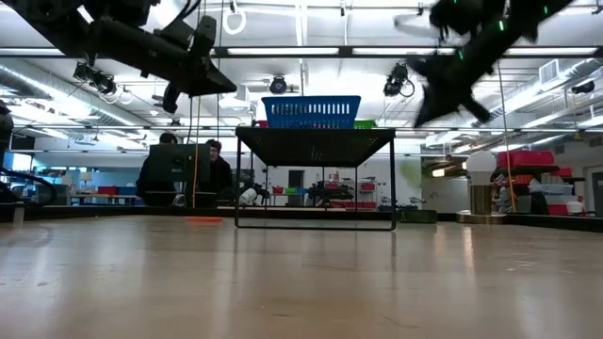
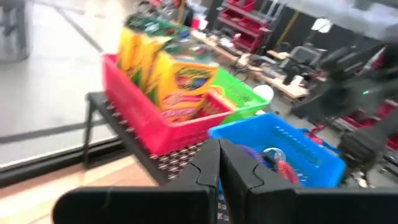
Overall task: Pick & Place Office Desk Supplies
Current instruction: Put the green spring keychain into the green bin on the shelf, then put the green spring keychain into the blue bin on the shelf
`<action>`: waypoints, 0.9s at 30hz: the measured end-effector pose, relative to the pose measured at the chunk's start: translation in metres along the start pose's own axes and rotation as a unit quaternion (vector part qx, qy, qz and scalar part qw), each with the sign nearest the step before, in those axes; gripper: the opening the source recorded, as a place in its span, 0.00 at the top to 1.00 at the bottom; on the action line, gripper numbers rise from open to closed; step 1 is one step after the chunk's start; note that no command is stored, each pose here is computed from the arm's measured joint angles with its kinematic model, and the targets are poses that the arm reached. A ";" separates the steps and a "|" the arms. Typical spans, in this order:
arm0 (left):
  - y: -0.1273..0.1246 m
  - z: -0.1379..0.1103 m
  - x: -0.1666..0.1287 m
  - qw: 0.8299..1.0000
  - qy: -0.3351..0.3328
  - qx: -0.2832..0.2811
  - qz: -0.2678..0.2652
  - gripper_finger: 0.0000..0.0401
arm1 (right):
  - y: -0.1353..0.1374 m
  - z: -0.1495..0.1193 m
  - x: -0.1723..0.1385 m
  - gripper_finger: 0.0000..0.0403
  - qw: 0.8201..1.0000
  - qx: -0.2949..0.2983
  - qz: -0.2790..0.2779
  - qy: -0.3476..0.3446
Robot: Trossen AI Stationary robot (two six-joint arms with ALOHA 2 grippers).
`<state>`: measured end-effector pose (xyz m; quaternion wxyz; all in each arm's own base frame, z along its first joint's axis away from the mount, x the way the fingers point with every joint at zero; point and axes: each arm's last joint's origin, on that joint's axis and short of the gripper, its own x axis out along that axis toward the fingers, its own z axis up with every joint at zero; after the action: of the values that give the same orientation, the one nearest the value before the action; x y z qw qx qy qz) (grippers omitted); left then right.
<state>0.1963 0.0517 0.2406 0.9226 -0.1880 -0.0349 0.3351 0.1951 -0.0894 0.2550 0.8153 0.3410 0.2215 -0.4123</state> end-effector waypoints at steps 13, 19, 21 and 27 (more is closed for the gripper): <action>0.027 0.004 0.011 0.999 0.037 -0.007 0.008 0.98 | 0.074 0.053 -0.030 0.99 0.990 -0.140 0.018 0.010; 0.027 0.004 0.011 0.999 0.039 -0.009 0.007 0.98 | 0.029 0.008 -0.045 0.99 0.994 -0.110 0.016 0.010; 0.027 0.004 0.011 0.999 0.039 -0.009 0.007 0.98 | 0.012 -0.008 -0.033 0.99 0.995 -0.091 0.027 0.016; 0.027 0.004 0.011 0.999 0.038 -0.004 0.007 0.98 | -0.027 -0.041 0.024 0.95 0.997 -0.003 0.065 0.041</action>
<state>0.1879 0.0787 0.2335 0.9202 -0.2045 0.0004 0.3337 0.1829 -0.0835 0.2024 0.8317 0.3686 0.2331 -0.3437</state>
